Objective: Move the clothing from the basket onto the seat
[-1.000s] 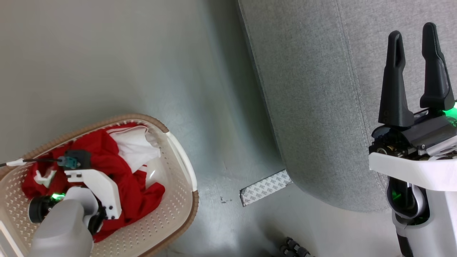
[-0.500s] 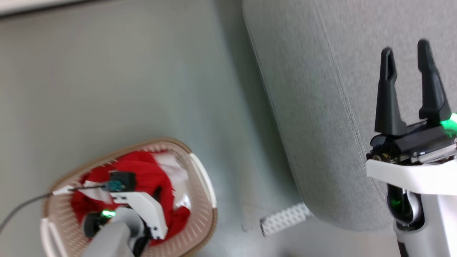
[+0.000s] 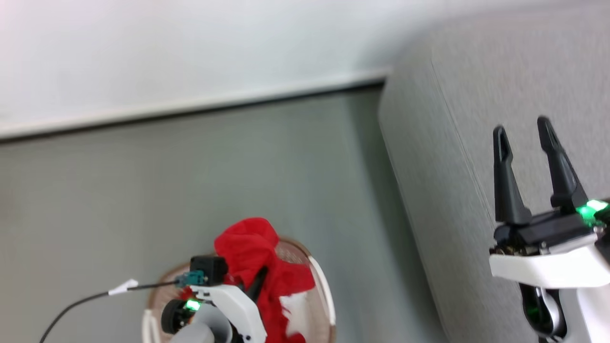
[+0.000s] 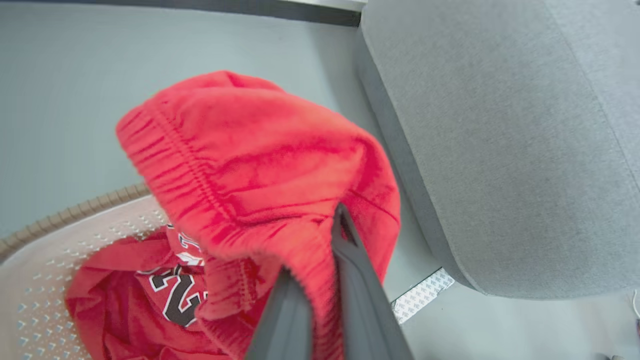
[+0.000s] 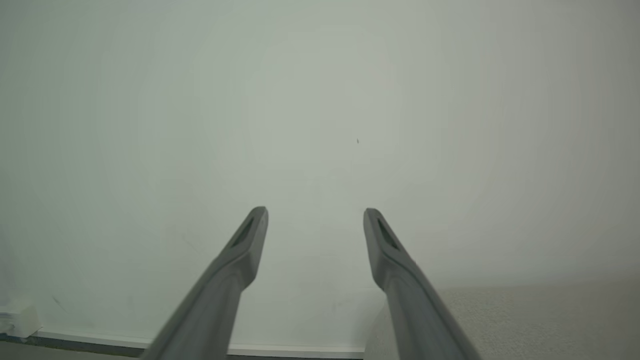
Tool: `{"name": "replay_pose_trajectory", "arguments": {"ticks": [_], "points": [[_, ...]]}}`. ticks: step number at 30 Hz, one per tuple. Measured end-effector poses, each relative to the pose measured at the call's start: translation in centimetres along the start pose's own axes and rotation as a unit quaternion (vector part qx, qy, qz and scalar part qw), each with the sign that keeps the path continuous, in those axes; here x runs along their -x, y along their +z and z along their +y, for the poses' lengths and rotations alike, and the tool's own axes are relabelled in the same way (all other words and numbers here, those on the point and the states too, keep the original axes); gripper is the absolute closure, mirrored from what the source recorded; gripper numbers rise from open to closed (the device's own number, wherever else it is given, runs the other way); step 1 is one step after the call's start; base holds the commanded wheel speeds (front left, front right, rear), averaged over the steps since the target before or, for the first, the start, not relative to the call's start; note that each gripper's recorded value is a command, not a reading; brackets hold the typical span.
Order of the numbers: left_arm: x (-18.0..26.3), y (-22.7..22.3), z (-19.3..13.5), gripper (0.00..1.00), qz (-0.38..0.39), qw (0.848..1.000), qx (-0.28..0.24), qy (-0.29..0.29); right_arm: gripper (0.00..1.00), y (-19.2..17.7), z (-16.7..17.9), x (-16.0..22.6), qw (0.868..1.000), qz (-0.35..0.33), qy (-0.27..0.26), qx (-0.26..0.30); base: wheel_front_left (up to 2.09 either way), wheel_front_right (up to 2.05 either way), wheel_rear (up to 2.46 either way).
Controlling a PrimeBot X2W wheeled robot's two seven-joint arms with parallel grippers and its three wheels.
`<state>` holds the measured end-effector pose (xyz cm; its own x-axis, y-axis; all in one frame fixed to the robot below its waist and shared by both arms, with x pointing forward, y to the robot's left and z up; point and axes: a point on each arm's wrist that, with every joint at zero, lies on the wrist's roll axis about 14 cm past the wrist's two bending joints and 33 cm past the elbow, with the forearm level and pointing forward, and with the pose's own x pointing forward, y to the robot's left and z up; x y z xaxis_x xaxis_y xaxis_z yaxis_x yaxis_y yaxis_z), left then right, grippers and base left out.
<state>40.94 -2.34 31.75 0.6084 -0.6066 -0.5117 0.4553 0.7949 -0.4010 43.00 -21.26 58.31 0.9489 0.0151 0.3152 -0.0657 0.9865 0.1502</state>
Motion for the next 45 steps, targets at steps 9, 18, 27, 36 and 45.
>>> {"name": "replay_pose_trajectory", "arguments": {"ticks": [9,18,27,36,45], "points": [[5.6,7.4,-2.5,1.0,-0.137,0.99,-0.034,-0.014,0.0,2.9,2.4,2.7,0.999,-0.024,0.029,-0.021,0.0,0.0,0.0],[11.9,16.4,-5.6,1.0,-0.294,0.953,-0.073,-0.026,0.0,4.5,5.5,4.7,0.996,-0.039,0.067,-0.044,0.0,0.0,0.0],[16.7,23.0,-9.3,1.0,-0.387,0.913,-0.115,-0.054,0.0,3.8,6.7,5.5,0.995,-0.027,0.08,-0.053,0.0,0.0,0.0],[18.3,24.7,-10.8,1.0,-0.408,0.902,-0.124,-0.063,0.0,2.6,7.8,5.9,0.994,-0.006,0.095,-0.059,0.0,0.0,0.0],[18.1,24.1,-11.1,1.0,-0.398,0.906,-0.123,-0.069,0.0,0.6,10.6,6.4,0.986,0.034,0.152,-0.066,0.0,0.0,0.0]]}}
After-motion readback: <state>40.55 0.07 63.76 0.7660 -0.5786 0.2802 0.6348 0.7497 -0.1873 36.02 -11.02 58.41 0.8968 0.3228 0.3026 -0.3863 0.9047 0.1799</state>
